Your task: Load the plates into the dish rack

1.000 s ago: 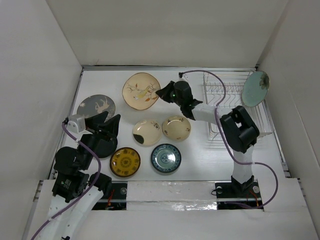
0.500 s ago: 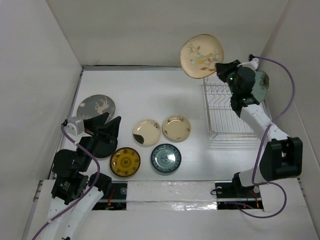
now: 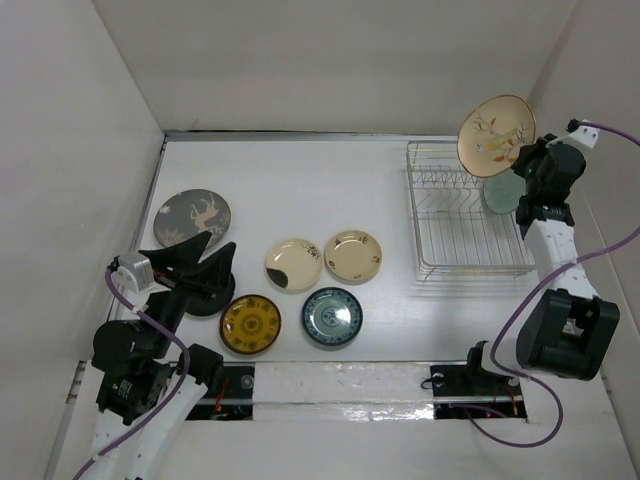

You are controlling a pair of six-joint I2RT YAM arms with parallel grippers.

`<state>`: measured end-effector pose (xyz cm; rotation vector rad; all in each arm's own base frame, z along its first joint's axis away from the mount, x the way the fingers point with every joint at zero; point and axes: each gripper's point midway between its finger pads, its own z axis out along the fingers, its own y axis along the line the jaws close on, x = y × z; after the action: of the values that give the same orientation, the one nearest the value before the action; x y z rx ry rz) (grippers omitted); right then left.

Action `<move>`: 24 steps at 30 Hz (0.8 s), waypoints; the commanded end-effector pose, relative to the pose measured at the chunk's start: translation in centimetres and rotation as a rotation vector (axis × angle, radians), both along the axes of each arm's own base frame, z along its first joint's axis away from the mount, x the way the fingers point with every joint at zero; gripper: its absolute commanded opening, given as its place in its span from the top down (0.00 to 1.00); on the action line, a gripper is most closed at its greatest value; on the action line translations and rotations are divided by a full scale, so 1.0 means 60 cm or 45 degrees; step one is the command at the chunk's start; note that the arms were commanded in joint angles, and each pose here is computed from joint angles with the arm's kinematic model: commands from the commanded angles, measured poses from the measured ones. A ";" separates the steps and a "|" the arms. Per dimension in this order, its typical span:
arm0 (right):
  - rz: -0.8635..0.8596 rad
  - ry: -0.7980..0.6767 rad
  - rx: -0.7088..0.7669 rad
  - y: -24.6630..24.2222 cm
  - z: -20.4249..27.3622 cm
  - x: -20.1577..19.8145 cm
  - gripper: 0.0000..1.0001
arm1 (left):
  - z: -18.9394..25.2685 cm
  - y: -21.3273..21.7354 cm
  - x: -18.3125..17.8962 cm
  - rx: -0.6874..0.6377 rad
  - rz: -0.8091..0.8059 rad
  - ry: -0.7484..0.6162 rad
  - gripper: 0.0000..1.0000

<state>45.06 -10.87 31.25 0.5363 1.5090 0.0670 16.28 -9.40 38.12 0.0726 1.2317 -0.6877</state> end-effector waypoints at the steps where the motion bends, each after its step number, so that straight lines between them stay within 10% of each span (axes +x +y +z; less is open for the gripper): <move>1: -0.032 -0.243 -0.233 -0.023 0.128 -0.014 1.00 | 0.031 0.004 -0.021 -0.045 -0.021 -0.094 0.42; 24: -0.295 0.139 -0.649 -0.147 0.136 -0.010 1.00 | 0.044 0.016 -0.042 -0.075 -0.017 -0.145 0.41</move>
<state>45.07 -18.82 30.28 0.3360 1.7369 -0.4235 14.82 -8.86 39.02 0.0686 1.1758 -0.7073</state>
